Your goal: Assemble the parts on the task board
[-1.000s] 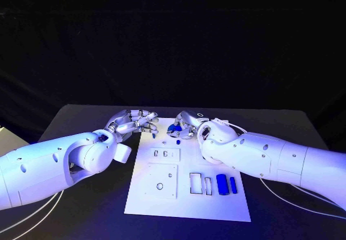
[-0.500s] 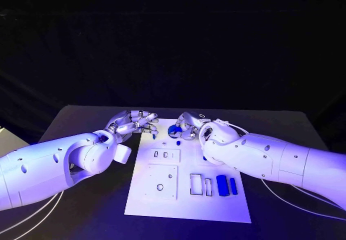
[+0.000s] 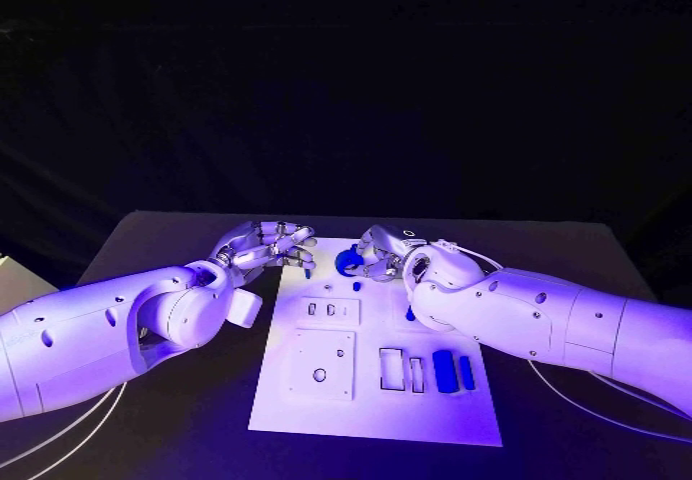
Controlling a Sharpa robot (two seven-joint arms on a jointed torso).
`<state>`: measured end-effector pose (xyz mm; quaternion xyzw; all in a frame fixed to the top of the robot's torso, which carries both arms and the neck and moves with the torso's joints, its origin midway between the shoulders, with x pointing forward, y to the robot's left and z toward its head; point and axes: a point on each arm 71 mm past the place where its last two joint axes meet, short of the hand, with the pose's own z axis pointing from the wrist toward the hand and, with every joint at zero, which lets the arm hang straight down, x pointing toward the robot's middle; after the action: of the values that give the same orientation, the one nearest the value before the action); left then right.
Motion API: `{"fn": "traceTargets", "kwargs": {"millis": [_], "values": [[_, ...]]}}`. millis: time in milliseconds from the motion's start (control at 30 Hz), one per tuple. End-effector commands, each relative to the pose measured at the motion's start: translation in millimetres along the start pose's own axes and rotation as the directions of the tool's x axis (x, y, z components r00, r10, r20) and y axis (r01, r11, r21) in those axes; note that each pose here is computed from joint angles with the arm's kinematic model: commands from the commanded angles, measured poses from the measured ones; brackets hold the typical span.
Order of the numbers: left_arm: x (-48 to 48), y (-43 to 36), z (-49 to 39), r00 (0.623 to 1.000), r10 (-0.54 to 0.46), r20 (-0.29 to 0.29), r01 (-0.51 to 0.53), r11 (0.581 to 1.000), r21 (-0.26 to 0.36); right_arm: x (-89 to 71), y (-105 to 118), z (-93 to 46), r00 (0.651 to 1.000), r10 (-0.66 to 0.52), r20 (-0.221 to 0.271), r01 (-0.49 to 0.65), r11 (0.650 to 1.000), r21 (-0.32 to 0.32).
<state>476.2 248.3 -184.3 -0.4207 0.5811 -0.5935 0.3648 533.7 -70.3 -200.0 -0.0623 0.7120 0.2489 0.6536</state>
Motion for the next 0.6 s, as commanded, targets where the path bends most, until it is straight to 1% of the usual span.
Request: {"fn": "traceTargets", "kwargs": {"millis": [33,400,500,600], "values": [[1.5,-2.1,0.4,1.0,0.001,-0.009,-0.001,1.0,0.015,3.7,-1.7,-1.6,1.0,-0.014,-0.024,0.014,1.0,0.002],[1.2,-2.1,0.2,1.0,0.002,-0.007,-0.001,1.0,0.015,5.6,2.3,-5.6,0.999,0.008,-0.051,-0.009,1.0,-0.019],[0.9,-2.1,0.1,1.0,0.002,-0.007,-0.002,1.0,0.015,4.8,2.6,-7.4,0.999,0.014,-0.041,-0.015,1.0,-0.023],[0.6,-2.1,0.0,1.0,0.002,-0.006,-0.002,1.0,0.015,2.3,0.4,-9.5,1.0,0.019,-0.016,-0.02,1.0,-0.02]]}}
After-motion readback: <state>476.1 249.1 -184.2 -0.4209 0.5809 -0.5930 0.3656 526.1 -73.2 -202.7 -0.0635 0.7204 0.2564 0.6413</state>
